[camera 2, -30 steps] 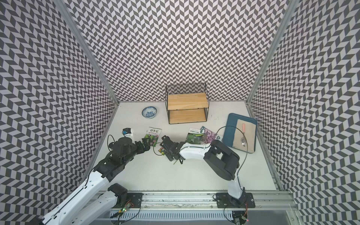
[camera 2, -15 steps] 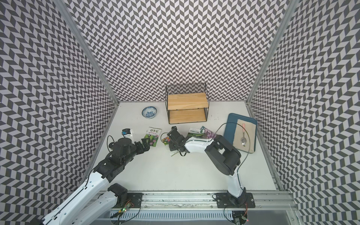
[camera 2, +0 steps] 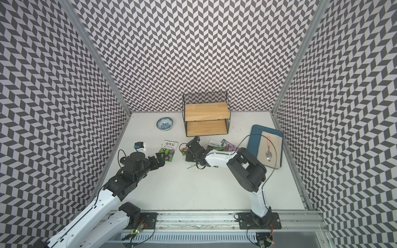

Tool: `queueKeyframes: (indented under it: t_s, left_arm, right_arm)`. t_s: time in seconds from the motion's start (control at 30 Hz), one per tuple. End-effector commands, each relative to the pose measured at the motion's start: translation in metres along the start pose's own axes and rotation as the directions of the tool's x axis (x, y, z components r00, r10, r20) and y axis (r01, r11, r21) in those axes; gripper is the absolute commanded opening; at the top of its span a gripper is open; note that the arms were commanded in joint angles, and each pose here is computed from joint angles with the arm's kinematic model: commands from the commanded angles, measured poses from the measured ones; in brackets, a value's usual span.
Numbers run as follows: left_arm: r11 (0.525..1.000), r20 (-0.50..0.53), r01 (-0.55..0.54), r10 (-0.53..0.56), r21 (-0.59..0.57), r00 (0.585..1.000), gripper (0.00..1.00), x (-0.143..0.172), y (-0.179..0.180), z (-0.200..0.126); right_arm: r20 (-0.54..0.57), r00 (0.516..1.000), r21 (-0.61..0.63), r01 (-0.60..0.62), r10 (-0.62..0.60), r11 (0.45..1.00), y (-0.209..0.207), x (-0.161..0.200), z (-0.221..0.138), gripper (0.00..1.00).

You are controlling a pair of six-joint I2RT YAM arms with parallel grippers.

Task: Take the seed bag off the shelf
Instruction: Move the seed packet to the center of the board, then reset both arms

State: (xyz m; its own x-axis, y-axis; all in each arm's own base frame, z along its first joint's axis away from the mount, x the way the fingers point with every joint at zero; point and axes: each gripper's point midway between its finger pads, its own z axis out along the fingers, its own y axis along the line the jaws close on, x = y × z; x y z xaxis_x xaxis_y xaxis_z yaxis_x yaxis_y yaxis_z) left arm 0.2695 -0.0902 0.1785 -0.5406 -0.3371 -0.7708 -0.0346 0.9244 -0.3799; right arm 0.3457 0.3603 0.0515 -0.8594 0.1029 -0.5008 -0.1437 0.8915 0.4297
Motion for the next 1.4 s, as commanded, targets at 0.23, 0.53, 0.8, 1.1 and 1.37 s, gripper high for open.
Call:
queueKeyframes:
  t_s: [0.23, 0.53, 0.8, 1.1, 1.37]
  left_arm:
    - [0.999, 0.129, 0.030, -0.032, 0.013, 0.991, 1.00, -0.030, -0.002, -0.013]
    - [0.970, 0.260, -0.111, 0.167, -0.218, 0.951, 1.00, -0.080, 0.015, 0.035]
    - [0.932, 0.341, -0.176, 0.285, -0.317, 0.896, 1.00, -0.082, 0.066, 0.078]
    - [0.908, 0.318, -0.218, 0.338, -0.358, 0.886, 1.00, -0.073, 0.103, 0.105]
    - [0.914, 0.433, -0.226, 0.364, -0.337, 0.825, 0.99, -0.078, 0.107, 0.099]
  right_arm:
    - [0.251, 0.967, 0.031, 0.030, -0.037, 0.999, -0.022, -0.082, -0.125, 0.99]
    - [0.585, 0.811, 0.212, -0.137, -0.014, 0.968, -0.192, -0.153, -0.214, 0.99]
    - [0.758, 0.621, 0.388, -0.182, -0.200, 0.904, -0.280, -0.168, -0.258, 1.00]
    - [0.705, 0.638, 0.476, -0.104, -0.309, 0.873, -0.308, -0.139, -0.214, 1.00]
    - [0.712, 0.601, 0.436, 0.026, -0.363, 0.899, -0.289, -0.139, -0.204, 1.00]
